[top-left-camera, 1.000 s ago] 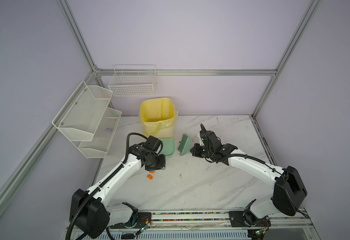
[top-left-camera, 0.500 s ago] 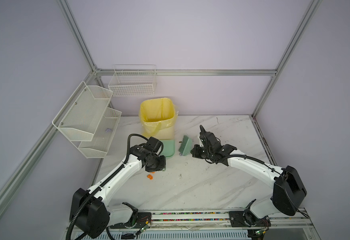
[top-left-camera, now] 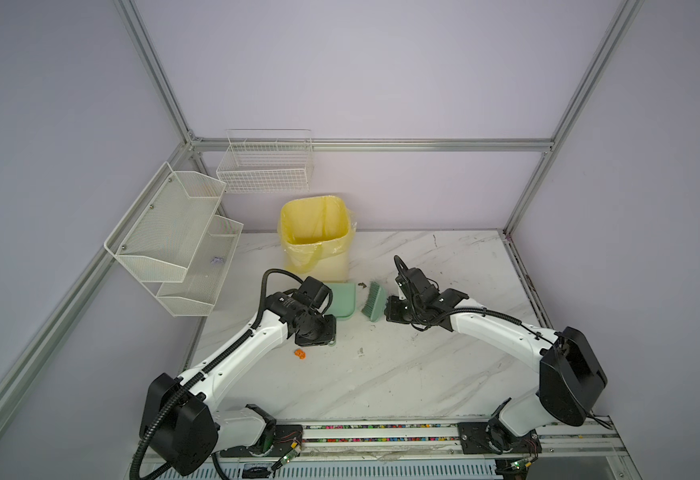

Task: Sweep away the paper scraps from the table
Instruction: 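Lower the dustpan beside the scraps with the left gripper while the right brings the brush, then position the brush behind the purple and orange scraps with the right gripper, then sweep the scraps with the right gripper's brush into the dustpan held by the left, then raise the brush away with the right gripper while the left holds the dustpan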

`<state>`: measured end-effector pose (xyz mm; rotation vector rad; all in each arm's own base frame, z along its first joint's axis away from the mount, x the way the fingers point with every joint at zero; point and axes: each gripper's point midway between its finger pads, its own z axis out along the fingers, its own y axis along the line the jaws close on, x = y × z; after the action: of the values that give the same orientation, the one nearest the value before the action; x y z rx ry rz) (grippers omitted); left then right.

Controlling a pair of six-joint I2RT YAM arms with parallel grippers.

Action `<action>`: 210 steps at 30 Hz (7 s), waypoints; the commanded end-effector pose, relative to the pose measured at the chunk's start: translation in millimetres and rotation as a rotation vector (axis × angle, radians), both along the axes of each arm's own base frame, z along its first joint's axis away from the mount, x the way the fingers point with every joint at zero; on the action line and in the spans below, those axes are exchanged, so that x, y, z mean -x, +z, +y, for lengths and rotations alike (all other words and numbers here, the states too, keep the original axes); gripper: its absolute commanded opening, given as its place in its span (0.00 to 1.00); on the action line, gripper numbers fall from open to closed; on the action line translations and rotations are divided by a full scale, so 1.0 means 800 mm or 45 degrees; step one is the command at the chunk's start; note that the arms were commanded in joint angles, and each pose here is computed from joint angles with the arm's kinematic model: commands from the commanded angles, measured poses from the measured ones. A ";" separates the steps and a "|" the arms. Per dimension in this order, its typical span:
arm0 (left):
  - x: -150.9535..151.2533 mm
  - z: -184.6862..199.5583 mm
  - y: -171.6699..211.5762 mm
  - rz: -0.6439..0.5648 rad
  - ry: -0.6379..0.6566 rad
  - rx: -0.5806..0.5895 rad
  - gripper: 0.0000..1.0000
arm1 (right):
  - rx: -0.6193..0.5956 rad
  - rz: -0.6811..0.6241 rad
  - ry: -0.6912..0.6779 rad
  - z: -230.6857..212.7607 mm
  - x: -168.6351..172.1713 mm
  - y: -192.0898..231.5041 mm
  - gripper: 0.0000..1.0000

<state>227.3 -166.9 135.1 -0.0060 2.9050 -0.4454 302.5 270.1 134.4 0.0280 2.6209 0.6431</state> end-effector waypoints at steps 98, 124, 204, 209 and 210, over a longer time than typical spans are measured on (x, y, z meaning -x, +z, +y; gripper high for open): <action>0.016 -0.184 -0.069 0.367 -0.366 0.122 0.00 | 0.944 -0.163 0.418 -0.074 -0.095 0.021 0.00; -0.014 -0.168 -0.078 0.351 -0.359 0.030 0.00 | 0.684 -0.034 0.715 -0.028 0.024 0.009 0.00; -0.012 -0.118 -0.092 0.393 -0.247 0.016 0.00 | 0.212 -0.321 0.286 -0.037 -0.093 0.095 0.00; -0.015 -0.116 -0.091 0.378 -0.245 0.005 0.00 | 0.294 -0.284 0.283 -0.039 -0.110 0.064 0.00; -0.015 -0.117 -0.091 0.379 -0.248 0.007 0.00 | 0.302 -0.268 0.286 -0.039 -0.110 0.055 0.00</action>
<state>230.7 -259.6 52.0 0.2317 3.2530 -0.5157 381.1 240.8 180.7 -0.3743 2.5168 0.4331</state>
